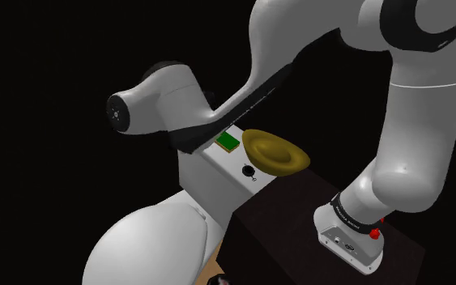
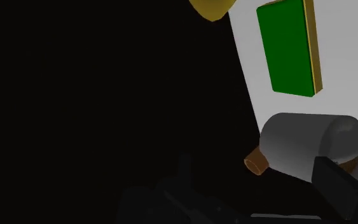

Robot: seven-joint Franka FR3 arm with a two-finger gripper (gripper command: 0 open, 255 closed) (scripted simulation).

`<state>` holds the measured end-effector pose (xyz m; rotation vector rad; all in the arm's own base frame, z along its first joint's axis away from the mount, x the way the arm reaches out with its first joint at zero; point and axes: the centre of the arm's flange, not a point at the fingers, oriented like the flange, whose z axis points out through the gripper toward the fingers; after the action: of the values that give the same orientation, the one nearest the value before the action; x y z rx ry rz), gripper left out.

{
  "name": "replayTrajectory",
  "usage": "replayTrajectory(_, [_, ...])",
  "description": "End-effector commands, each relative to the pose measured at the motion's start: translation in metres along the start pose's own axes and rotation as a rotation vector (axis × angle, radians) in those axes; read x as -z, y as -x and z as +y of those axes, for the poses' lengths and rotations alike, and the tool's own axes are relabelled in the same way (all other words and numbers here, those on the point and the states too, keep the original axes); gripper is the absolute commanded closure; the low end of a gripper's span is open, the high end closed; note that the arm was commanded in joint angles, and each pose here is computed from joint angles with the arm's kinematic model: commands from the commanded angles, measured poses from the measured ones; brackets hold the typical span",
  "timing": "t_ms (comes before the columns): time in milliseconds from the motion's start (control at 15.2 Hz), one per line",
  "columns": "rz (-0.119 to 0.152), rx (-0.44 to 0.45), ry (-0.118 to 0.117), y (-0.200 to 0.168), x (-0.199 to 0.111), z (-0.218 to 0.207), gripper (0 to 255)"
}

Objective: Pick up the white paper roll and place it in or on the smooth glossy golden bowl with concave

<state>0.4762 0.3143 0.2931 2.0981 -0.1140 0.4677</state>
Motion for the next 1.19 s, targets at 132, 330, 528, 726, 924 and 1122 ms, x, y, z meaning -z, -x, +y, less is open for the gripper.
replayTrajectory(132, [0.062, 0.018, 0.137, -0.005, -0.024, -0.064, 0])
replayTrajectory(330, [0.104, 0.031, 0.236, -0.008, -0.048, -0.111, 0])
replayTrajectory(528, [0.147, 0.045, 0.334, -0.013, -0.076, -0.156, 0])
replayTrajectory(726, [0.189, 0.059, 0.431, -0.018, -0.107, -0.197, 0])
replayTrajectory(924, [0.189, 0.059, 0.431, -0.021, -0.121, -0.190, 0])
replayTrajectory(1122, [0.189, 0.059, 0.431, -0.024, -0.135, -0.184, 0])
